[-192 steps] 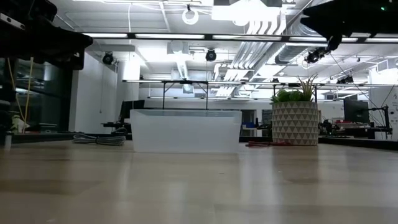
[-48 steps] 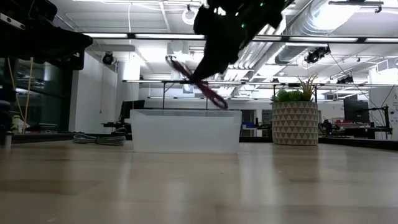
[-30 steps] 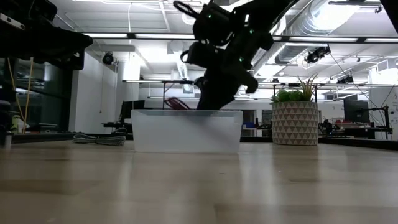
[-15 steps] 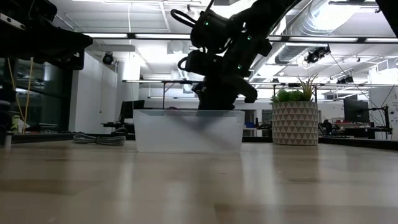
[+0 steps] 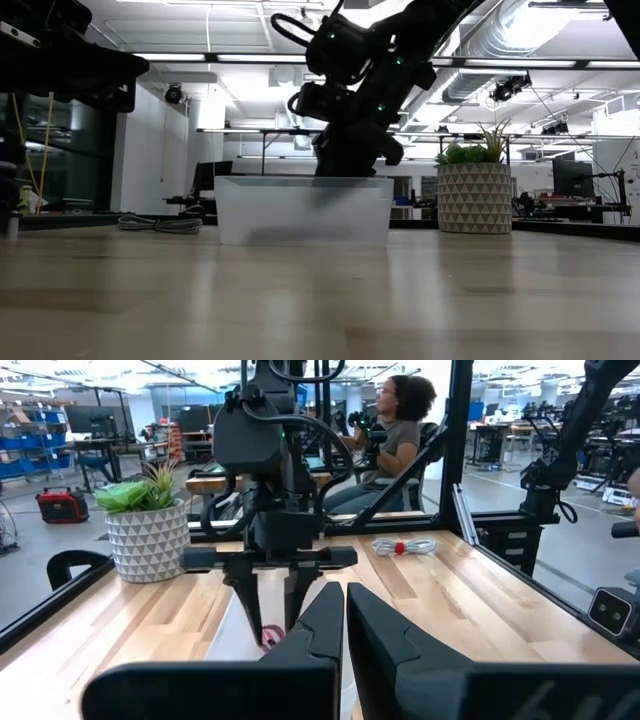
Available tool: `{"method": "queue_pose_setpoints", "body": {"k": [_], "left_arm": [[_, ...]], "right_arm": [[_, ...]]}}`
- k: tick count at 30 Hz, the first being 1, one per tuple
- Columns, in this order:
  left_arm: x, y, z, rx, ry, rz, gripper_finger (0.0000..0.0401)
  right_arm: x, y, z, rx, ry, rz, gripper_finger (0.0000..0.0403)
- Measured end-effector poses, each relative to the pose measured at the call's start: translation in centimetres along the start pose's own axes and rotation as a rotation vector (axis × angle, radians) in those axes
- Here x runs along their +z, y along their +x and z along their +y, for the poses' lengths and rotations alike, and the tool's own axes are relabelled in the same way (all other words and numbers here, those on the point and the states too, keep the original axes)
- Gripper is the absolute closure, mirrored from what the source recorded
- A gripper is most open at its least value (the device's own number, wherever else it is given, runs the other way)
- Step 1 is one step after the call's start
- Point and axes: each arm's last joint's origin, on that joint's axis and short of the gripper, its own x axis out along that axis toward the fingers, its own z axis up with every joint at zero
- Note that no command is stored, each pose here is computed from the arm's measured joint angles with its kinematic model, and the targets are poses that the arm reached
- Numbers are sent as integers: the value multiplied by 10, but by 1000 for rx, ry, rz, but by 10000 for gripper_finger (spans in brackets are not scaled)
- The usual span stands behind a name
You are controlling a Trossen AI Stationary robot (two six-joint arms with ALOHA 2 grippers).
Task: Pick and place USB-C Cables
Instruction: Put the gray charger cable into the transparent bin
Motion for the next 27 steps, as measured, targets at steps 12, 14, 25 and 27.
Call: {"method": "queue_pose_setpoints", "body": {"k": [12,14,25,27], "left_arm": [[0,0,0,0,0,0,401],[0,0,0,0,0,0,401],[0,0,0,0,0,0,401],[0,0,0,0,0,0,401]], "right_arm": [[4,-69,-7,87,96,87,188],[-6,-78,-9,106,141,133,187],[-98,-110,10,10,288,-115,187],[-105,-120,16,-30,279,-239,187]]}}
